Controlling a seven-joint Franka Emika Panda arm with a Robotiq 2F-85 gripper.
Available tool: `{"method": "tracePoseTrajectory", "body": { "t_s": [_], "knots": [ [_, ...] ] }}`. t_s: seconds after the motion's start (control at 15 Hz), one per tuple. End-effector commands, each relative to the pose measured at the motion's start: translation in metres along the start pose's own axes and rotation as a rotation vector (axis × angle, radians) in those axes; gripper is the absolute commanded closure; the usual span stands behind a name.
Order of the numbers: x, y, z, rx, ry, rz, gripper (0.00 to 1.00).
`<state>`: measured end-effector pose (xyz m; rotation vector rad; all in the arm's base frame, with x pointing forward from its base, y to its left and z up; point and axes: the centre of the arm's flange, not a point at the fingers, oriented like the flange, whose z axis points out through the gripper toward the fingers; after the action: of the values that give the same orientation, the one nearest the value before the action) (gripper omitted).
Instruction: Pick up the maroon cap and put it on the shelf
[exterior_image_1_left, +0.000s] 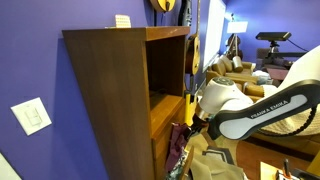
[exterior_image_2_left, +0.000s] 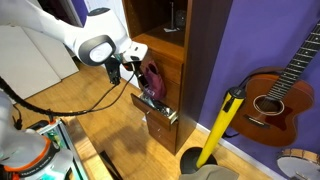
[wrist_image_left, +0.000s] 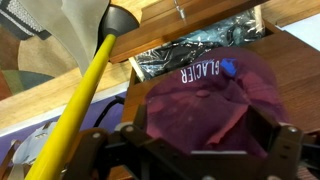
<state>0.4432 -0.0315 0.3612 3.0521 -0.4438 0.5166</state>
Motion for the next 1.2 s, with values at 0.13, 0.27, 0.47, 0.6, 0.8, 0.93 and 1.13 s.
{"method": "tracePoseTrajectory", "body": {
  "t_s": [0.13, 0.27, 0.47, 0.6, 0.8, 0.93, 1.13],
  "knots": [
    [-0.004, -0.007, 0.014, 0.0, 0.073, 0.024, 0.0],
    [-0.002, -0.01, 0.018, 0.001, 0.087, 0.026, 0.05],
    [0.0, -0.012, 0.025, -0.009, 0.105, 0.033, 0.29],
    [0.001, -0.011, 0.029, -0.013, 0.111, 0.035, 0.46],
    [0.004, -0.011, 0.033, -0.018, 0.117, 0.04, 0.69],
    [0.005, -0.01, 0.034, -0.013, 0.122, 0.047, 0.84],
    [0.007, -0.009, 0.032, -0.013, 0.12, 0.053, 1.0]
  ]
}}
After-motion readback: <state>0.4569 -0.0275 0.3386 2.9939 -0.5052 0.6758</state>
